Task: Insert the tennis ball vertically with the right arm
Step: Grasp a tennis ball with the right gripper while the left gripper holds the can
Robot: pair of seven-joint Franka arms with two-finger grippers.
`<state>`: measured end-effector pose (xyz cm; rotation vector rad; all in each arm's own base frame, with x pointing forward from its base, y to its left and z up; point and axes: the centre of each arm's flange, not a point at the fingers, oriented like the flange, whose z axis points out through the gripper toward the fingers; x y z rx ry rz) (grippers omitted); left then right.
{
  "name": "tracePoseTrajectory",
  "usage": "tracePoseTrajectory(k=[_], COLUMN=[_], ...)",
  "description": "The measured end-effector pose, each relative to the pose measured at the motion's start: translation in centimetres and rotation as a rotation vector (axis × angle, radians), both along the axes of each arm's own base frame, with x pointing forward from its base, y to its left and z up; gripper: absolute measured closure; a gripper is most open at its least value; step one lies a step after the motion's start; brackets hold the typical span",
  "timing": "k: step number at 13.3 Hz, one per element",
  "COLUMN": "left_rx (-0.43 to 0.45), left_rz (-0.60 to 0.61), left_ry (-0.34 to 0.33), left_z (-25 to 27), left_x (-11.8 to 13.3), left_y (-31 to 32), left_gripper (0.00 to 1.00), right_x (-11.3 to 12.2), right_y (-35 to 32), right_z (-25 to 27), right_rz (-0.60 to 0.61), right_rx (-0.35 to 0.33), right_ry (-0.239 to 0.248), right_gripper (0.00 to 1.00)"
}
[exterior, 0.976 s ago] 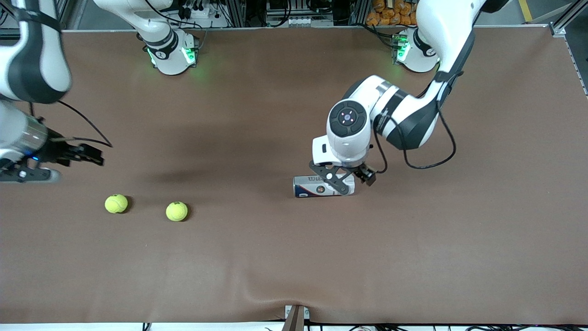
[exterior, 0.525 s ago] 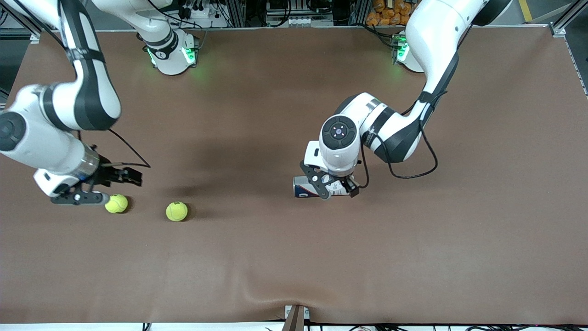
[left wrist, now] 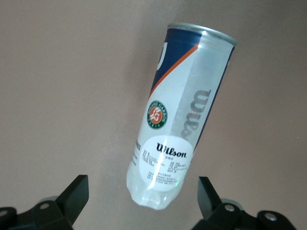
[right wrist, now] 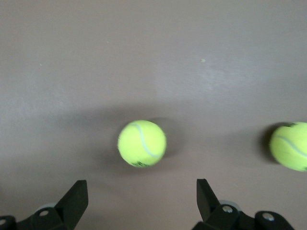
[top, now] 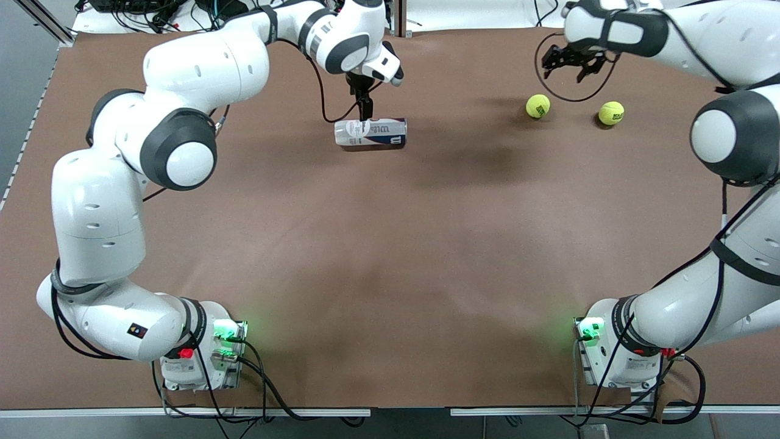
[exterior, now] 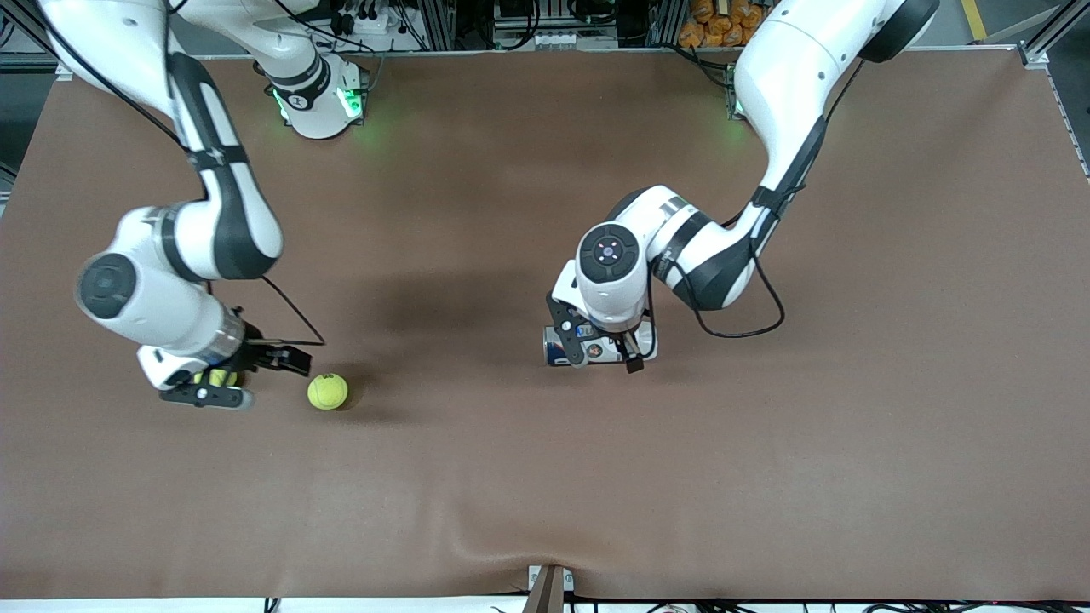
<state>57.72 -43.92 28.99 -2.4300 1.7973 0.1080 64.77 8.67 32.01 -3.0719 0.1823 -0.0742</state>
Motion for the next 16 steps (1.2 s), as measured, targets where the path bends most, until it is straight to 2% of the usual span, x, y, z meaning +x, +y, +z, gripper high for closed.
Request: tracePoseTrajectory(k=[3, 7, 10, 16], left_rx=[0.031, 0.129, 0.152, 0.184], left_rz=[-0.061, -0.116, -0.169, -0.229], left_ry=[-0.02, -0.057, -0.052, -0.049], left_z=[-1.9, -4.6, -5.7, -8.1], left_x=[-1.2, -2.5, -2.8, -2.4], left_y=[-1.8, -3.2, -3.5, -3.1], left_gripper=[0.0, 0.0, 0.0, 0.0], right_x=[0.4, 0.7, 0.6, 0.7], right_y=[1.2, 1.5, 3.5, 3.3], right_z=[-2.8, -6.7, -10.1, -10.7], right_rz=[-0.006, -0.033, -0.063, -0.052], right_rx=[-0.006, -0.015, -0.02, -0.045], right_ry=[-0.012, -0.026, -0.042, -0.046], right_gripper=[0.0, 0.0, 0.0, 0.0])
